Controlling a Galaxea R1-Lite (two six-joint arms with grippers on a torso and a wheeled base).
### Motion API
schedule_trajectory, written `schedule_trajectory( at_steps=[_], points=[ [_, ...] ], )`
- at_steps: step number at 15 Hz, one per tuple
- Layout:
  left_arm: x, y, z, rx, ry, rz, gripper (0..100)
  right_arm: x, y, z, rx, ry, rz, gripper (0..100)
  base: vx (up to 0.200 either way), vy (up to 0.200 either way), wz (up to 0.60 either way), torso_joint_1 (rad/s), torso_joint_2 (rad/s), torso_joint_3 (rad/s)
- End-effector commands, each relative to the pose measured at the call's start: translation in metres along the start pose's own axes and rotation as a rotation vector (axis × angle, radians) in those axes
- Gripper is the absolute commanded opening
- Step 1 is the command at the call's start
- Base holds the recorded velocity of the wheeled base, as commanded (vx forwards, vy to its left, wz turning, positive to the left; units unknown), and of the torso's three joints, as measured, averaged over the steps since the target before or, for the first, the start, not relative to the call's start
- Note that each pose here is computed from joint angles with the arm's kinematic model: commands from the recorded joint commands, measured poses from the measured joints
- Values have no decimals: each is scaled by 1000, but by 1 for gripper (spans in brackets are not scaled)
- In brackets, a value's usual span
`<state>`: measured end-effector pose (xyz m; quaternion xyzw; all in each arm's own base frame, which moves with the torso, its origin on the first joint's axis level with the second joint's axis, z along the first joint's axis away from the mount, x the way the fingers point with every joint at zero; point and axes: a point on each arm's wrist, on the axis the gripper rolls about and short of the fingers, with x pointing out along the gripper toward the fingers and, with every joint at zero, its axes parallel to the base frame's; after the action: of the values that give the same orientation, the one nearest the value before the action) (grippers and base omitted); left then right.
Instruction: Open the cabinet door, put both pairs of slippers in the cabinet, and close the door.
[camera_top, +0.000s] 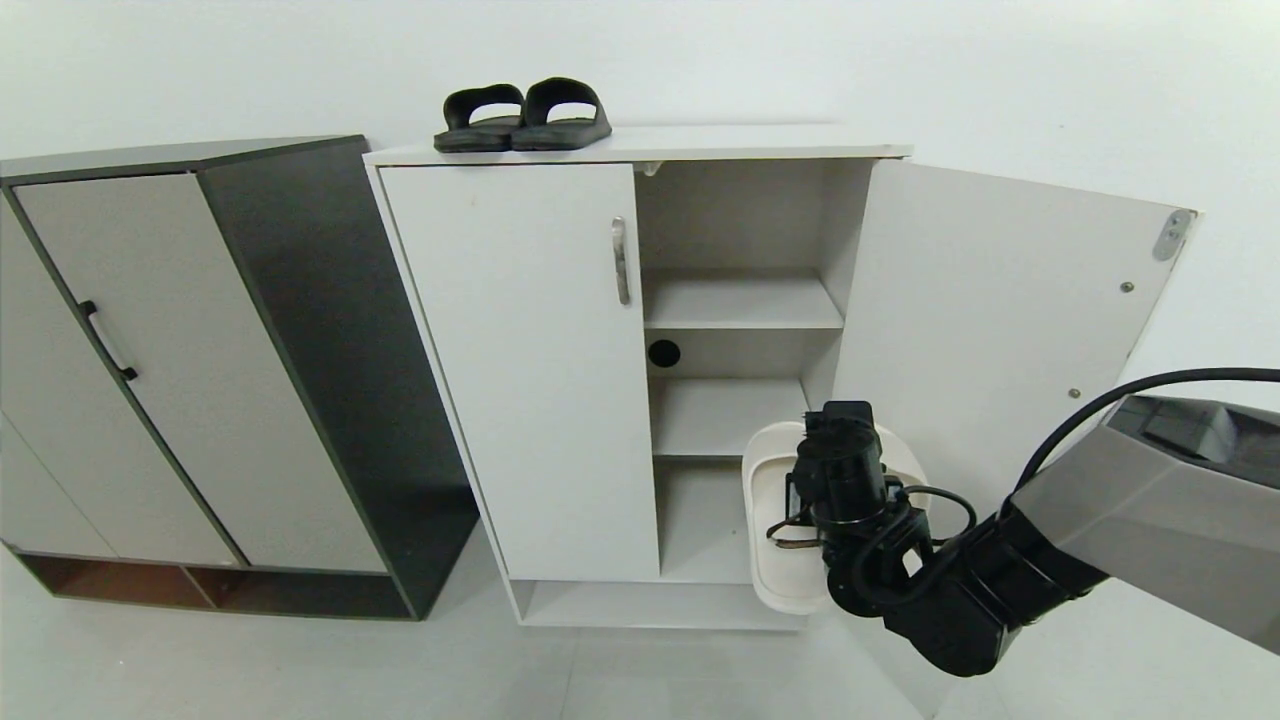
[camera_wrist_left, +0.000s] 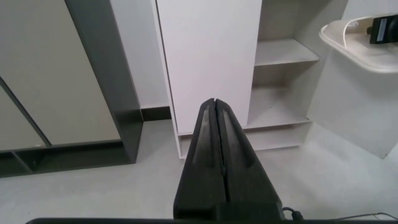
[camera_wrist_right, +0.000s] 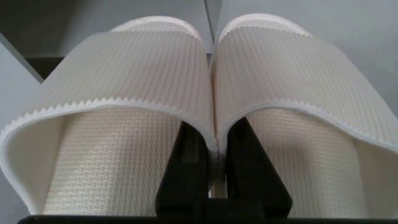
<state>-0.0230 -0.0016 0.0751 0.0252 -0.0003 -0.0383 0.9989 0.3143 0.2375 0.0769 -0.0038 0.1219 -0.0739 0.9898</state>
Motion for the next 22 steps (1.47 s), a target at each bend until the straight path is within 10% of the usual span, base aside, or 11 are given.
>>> schedule_trajectory(
  at_steps=[1,22],
  points=[
    [0,0,0,0,2,0,0,1,0,-1,-1,1,-1,0,0,0,0,0,0,0],
    [0,0,0,-6,4,4,0,3,52,-36,-3,-5,152,0,0,0,0,1,1,-57]
  ],
)
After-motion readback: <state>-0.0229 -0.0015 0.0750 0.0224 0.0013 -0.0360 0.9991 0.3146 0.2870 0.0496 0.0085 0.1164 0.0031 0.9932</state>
